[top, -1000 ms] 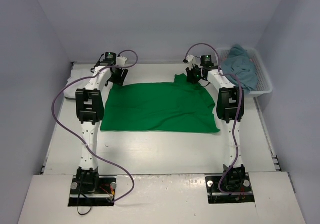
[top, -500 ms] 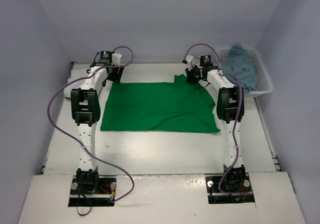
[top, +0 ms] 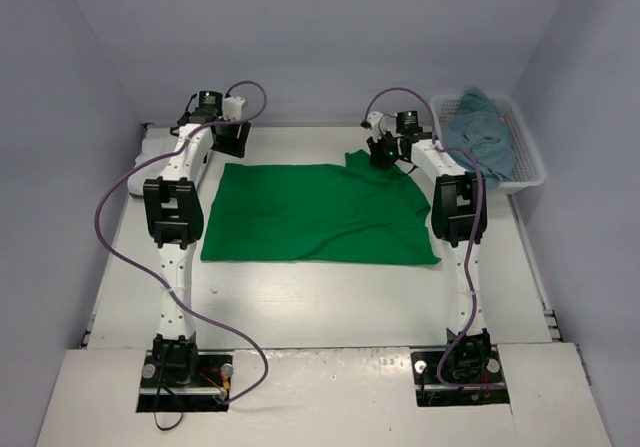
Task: Fold and stack the t-shirts
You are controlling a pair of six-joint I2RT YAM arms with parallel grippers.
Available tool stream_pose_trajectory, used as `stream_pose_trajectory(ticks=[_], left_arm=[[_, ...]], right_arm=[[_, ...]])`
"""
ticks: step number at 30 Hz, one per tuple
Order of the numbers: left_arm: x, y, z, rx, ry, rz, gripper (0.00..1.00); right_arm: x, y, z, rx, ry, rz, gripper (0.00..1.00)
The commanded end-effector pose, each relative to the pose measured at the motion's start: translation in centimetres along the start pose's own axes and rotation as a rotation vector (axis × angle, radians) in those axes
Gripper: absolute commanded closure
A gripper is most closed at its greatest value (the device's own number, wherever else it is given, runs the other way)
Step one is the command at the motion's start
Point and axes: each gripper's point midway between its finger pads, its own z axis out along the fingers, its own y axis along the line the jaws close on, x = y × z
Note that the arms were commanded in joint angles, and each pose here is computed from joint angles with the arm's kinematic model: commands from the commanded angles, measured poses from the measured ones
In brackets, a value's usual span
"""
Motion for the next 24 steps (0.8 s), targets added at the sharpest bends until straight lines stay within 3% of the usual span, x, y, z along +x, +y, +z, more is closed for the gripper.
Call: stream_pose_trajectory(ticks=[1, 14, 17, 24], left_arm=[[0.0, 0.1, -0.6, 0.023, 0.020, -0.007, 0.41], [2.2, 0.4, 1.2, 0.021, 0.090, 0.006, 0.41], [2.6, 0.2, 1.4, 0.032, 0.099, 0.007, 0.45], [3.6, -0.2, 2.0, 0.057, 0.118, 0.006, 0.83]], right_arm=[[-0.8, 1.1, -1.7, -0.010, 0.019, -0.007, 1.00], [-0.4, 1.1, -1.4, -0.010, 0.021, -0.006, 1.00], [-0.4, 1.1, -1.4, -0.010, 0.021, -0.007, 1.00], [-0.1, 1.3, -1.2, -0.014, 0.027, -0.007, 1.00]])
